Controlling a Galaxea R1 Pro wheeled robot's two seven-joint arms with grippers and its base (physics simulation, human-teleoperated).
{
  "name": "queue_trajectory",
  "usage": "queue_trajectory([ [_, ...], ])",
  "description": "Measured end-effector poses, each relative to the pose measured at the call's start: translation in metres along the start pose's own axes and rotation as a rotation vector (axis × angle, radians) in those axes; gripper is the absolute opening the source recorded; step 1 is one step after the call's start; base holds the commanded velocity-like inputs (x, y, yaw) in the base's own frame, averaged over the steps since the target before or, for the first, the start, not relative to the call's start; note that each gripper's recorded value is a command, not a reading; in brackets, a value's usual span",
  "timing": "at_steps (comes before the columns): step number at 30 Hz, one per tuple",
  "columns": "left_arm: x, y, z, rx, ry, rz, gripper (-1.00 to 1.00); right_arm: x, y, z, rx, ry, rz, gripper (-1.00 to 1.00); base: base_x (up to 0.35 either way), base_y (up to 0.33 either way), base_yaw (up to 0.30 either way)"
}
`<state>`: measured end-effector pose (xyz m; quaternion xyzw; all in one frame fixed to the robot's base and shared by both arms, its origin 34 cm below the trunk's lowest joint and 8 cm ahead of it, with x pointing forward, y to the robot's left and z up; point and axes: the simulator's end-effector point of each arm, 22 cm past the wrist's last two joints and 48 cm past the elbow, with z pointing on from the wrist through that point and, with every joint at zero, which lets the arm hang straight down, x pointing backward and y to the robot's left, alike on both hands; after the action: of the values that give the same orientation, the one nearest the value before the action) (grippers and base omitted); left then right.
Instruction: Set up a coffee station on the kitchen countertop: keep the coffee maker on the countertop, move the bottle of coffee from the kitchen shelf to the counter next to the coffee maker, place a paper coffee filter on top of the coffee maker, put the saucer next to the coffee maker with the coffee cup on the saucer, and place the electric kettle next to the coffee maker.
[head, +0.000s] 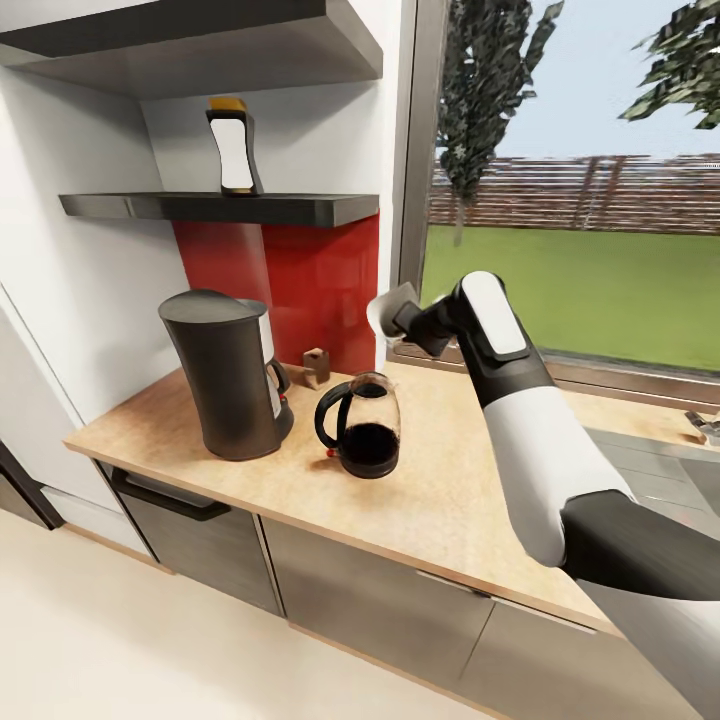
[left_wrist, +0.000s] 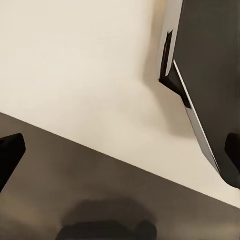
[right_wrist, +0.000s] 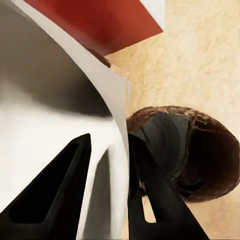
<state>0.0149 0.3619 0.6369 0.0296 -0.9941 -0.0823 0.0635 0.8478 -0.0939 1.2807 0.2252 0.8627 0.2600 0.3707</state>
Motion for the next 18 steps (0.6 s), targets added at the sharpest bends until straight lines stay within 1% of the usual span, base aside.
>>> queue_trajectory([
  [1,0.0,0.0,0.0,0.0,0.0,0.0,1.0,-0.0071,0.0089,-0.0087,-0.024,-0.026,-0.006,-1.0,0.0,0.0,0.0],
  [8,0.0004,-0.0019,0.0,0.003,0.001,0.0,1.0,-0.0085,0.0105,-0.0105,-0.028,-0.031,-0.008,-1.0,0.019,0.005,0.0],
  [15,0.0016,-0.0033,-0.0001,0.005,0.006,-0.002,1.0,-0.0075,0.0096,-0.0099,-0.026,-0.026,-0.009,-1.0,0.12,0.169,0.0],
  [18,0.0036,-0.0037,-0.0001,0.006,0.015,-0.002,1.0,-0.0073,0.0092,-0.0094,-0.025,-0.025,-0.009,-1.0,0.03,0.04,0.028],
])
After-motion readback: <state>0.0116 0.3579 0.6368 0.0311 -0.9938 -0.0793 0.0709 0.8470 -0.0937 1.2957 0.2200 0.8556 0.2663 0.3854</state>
